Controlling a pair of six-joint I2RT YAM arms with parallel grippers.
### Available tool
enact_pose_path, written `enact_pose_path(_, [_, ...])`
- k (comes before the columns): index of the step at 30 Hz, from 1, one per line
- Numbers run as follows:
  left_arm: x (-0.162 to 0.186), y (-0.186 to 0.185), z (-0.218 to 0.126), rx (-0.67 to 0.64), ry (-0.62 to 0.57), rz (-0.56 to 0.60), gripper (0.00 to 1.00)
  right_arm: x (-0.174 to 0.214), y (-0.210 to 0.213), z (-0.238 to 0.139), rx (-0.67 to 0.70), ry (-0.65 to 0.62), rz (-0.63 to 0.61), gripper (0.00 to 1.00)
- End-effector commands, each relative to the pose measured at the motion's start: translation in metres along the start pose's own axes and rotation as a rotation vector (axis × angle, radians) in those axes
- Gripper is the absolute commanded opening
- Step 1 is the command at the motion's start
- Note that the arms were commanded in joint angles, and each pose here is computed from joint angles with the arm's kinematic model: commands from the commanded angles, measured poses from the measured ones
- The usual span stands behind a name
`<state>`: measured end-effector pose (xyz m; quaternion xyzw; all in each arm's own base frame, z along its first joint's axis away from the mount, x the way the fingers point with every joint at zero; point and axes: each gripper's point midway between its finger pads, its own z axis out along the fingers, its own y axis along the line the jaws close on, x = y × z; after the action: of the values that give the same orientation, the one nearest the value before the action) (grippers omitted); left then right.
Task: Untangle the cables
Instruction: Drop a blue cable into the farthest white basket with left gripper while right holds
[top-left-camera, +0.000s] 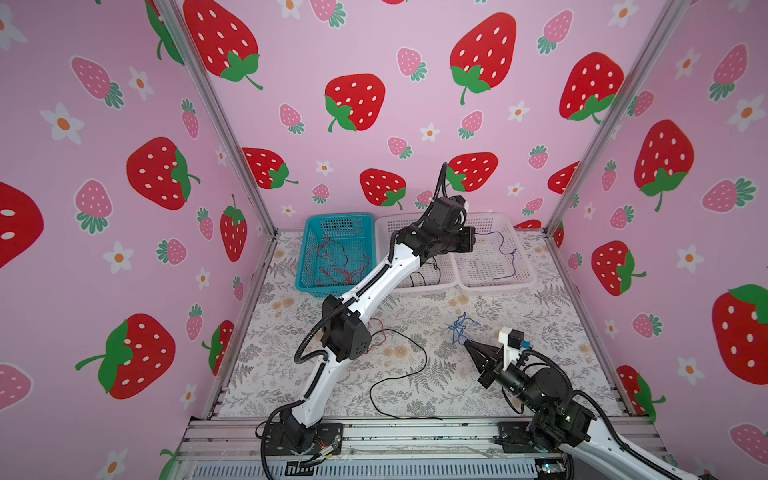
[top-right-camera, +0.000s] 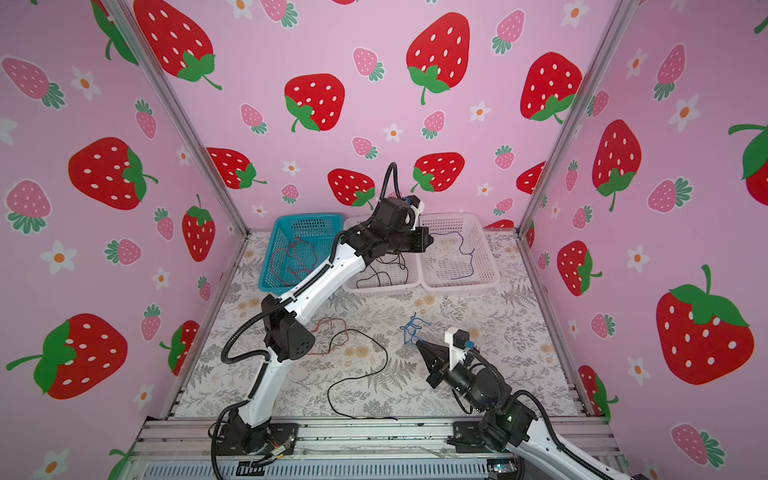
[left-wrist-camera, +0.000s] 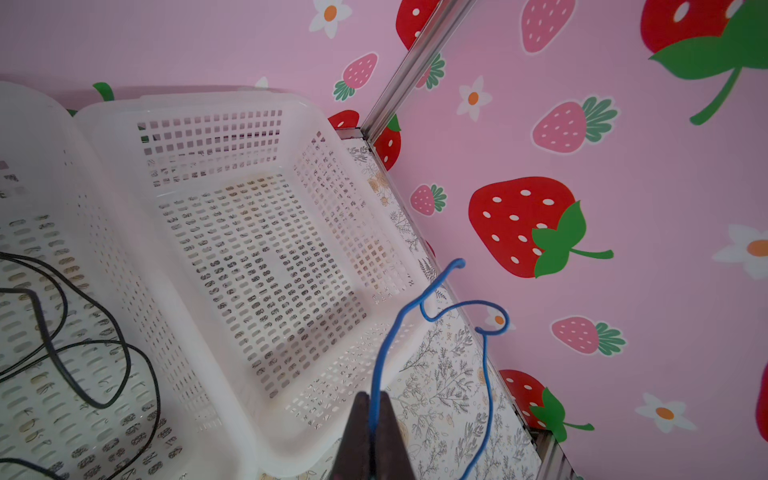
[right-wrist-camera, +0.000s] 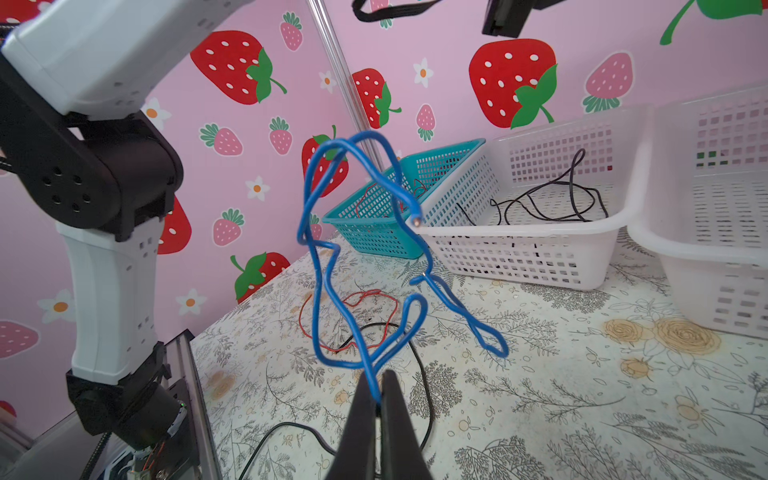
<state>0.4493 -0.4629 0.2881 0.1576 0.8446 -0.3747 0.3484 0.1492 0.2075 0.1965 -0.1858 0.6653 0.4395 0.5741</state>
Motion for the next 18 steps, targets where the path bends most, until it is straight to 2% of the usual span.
enact_pose_path(1, [-0.023, -0.015, 0.006, 0.05, -0.097, 0.006, 0.0, -0.001, 0.003, -0.002, -0.023, -0.012, 0.013, 0.0])
enact_pose_path(8, [-0.01, -0.005, 0.045, 0.046, -0.107, -0.004, 0.0, -0.004, 0.006, -0.003, -0.041, -0.023, 0.014, 0.0])
enact_pose_path(14, [0.001, 0.019, 0.062, 0.0, -0.088, -0.023, 0.0, -0.005, 0.006, -0.004, -0.042, -0.027, 0.013, 0.0])
enact_pose_path(18, [0.0, 0.019, 0.064, 0.003, -0.092, -0.02, 0.05, -0.004, 0.007, -0.003, -0.042, -0.025, 0.013, 0.0])
